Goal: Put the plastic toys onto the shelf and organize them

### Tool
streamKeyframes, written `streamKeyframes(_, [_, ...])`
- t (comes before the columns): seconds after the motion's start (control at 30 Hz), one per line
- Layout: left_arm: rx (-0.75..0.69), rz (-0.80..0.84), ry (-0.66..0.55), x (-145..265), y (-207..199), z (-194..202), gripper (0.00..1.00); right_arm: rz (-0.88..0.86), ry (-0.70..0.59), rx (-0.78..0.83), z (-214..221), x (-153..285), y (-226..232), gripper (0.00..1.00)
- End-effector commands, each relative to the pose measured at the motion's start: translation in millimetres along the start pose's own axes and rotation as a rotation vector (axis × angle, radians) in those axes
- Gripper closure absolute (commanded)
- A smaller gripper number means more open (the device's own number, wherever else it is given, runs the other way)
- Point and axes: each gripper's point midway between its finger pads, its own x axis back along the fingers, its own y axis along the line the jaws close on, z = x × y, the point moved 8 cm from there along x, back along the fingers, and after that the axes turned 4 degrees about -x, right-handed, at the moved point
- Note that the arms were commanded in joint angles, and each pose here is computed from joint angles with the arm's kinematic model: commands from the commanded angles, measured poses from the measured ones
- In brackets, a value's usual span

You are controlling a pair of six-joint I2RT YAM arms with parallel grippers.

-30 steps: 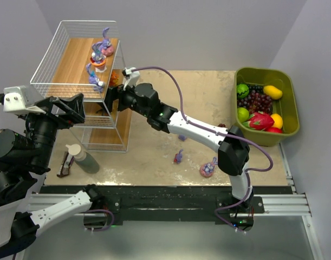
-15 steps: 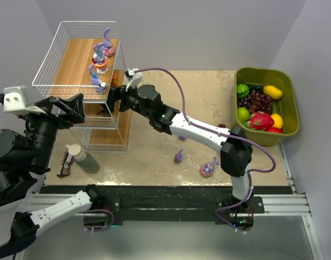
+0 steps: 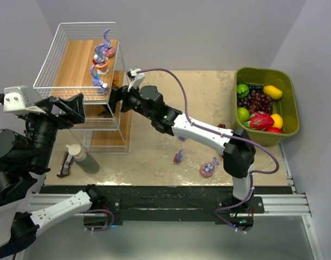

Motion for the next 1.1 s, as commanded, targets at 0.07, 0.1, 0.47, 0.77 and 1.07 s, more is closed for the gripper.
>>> streamKeyframes(0.07, [0.024,0.005,-0.015,0.5,-0.5,-2.0,0.0,-0.133,-0.117,-0.002,-39.1,18.7,40.8,0.02])
streamKeyframes(0.1, [0.024,0.007,-0.014,0.6,-0.6,-1.8,0.01,-0.131,-0.116,-0.005,-37.3,18.2,39.6,0.02])
streamKeyframes(0.47, [0.029,0.002,-0.017,1.8,0.9,-2.3,0.01,-0.144,-0.14,-0.032,-36.2,11.3,38.4,0.02])
streamKeyframes(0.77, [0.029,0.002,-0.019,1.9,1.0,-3.0,0.0,-0.126,-0.13,-0.047,-36.9,3.3,34.6,0.03])
streamKeyframes(1.07, [0.03,0.003,-0.021,2.5,1.6,-4.2,0.0,-0.09,-0.115,-0.048,-38.1,-2.5,32.3,0.04])
